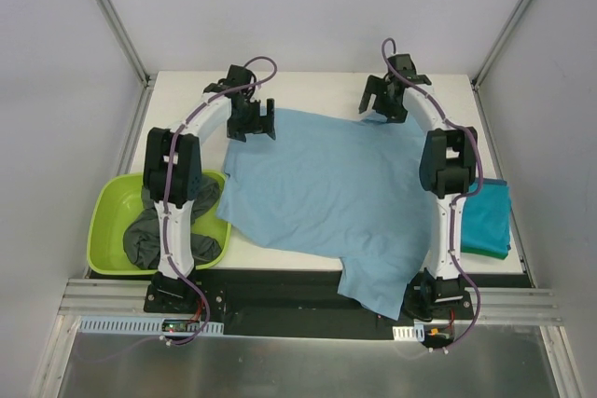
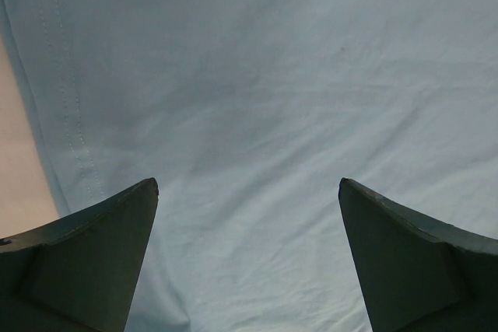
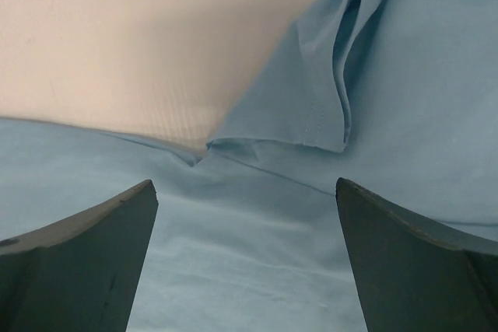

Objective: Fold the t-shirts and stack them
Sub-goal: Flatten out the tshirt

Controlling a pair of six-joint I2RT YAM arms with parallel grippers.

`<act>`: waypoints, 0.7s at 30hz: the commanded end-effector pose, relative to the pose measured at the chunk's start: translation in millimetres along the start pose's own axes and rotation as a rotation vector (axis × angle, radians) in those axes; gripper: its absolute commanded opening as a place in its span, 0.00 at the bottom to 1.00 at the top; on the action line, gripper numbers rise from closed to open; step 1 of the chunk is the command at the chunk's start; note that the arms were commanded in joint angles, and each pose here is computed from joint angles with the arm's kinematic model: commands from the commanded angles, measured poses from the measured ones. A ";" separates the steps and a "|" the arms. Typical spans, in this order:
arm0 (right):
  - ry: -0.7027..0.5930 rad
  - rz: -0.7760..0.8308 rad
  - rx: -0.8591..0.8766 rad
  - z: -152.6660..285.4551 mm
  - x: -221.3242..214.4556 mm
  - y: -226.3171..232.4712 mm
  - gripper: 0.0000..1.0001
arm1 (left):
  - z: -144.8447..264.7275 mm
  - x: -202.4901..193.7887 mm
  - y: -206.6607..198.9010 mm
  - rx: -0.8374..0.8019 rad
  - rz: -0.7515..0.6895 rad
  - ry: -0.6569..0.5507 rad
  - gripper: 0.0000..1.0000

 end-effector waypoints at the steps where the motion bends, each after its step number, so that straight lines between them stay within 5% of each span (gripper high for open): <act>1: -0.067 -0.077 0.026 6.9 25.7 5.0 0.99 | -13.2 -14.4 12.7 0.051 -0.010 0.039 0.99; 21: -0.020 -0.150 0.000 -29.0 -2.2 -3.3 0.99 | -24.3 -29.4 44.3 0.152 -0.006 0.064 0.99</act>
Point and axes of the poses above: each gripper's point midway between its finger pads, its own z axis back along the fingers, its own y axis along the line the jaws close on, x = y × z, the point moved 1 cm from there along z, back along the fingers, and after that the axes turned 10 degrees about z, right-handed, at the moved point
